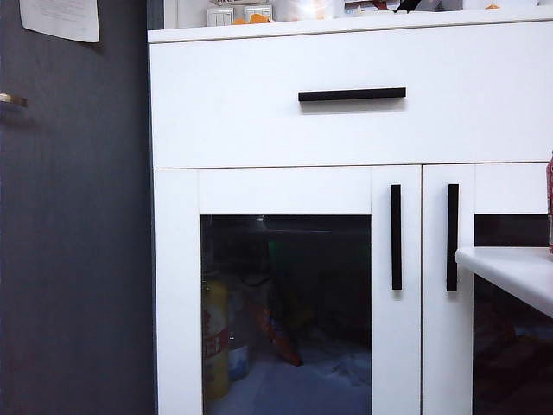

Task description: Open the left door of the white cabinet, pick up a can of beverage from the table on the right, place it inside the cabinet, and finally close the cabinet door.

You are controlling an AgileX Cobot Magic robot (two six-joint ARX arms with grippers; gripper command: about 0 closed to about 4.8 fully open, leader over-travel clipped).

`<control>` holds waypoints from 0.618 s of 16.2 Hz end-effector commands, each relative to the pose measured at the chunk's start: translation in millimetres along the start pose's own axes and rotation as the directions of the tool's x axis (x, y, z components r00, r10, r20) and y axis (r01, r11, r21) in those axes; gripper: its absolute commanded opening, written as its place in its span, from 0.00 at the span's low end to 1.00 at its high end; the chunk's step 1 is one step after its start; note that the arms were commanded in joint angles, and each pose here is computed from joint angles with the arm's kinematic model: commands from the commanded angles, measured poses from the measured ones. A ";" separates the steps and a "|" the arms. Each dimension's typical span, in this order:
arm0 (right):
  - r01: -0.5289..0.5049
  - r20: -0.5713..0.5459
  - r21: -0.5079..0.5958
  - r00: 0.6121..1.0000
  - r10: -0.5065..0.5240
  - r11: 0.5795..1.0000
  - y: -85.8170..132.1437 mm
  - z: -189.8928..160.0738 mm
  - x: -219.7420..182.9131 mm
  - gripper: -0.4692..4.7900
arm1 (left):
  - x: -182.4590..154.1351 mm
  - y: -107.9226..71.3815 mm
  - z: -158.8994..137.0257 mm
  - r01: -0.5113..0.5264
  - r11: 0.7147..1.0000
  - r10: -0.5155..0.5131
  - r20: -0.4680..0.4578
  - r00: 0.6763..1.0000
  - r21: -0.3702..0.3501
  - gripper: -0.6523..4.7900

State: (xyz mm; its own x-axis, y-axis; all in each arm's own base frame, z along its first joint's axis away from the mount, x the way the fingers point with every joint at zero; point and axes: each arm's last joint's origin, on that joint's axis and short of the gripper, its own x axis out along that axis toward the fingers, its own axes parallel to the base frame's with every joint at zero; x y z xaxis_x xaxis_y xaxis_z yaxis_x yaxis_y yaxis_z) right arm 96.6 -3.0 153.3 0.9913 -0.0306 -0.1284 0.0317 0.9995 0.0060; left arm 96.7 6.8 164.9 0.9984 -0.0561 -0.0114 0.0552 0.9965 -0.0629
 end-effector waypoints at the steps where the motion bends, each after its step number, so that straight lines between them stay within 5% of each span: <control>1: 0.000 0.006 0.002 1.000 0.000 1.000 0.0 -0.1 0.2 0.08 | 0.0 0.0 -0.1 -0.001 1.000 0.001 -0.003 1.000 0.000 0.11; 7: -0.001 0.016 0.020 1.000 0.001 1.000 0.0 2.3 -0.4 0.08 | -0.1 -0.2 1.2 0.005 1.000 -0.005 0.007 1.000 -0.007 0.11; 10: -0.022 0.086 0.107 0.996 0.013 0.994 0.5 29.5 -10.0 0.08 | -3.4 -3.0 17.4 0.058 0.993 -0.052 0.062 0.997 -0.100 0.11</control>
State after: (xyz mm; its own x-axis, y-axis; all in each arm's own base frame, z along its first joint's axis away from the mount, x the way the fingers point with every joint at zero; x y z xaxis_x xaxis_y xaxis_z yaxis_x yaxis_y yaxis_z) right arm 93.5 -2.9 165.3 0.9918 -0.0303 -0.1242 0.0403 0.9960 0.0794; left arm 95.6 6.1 170.4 0.9971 -0.0758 -0.0009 0.0751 0.9889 -0.1278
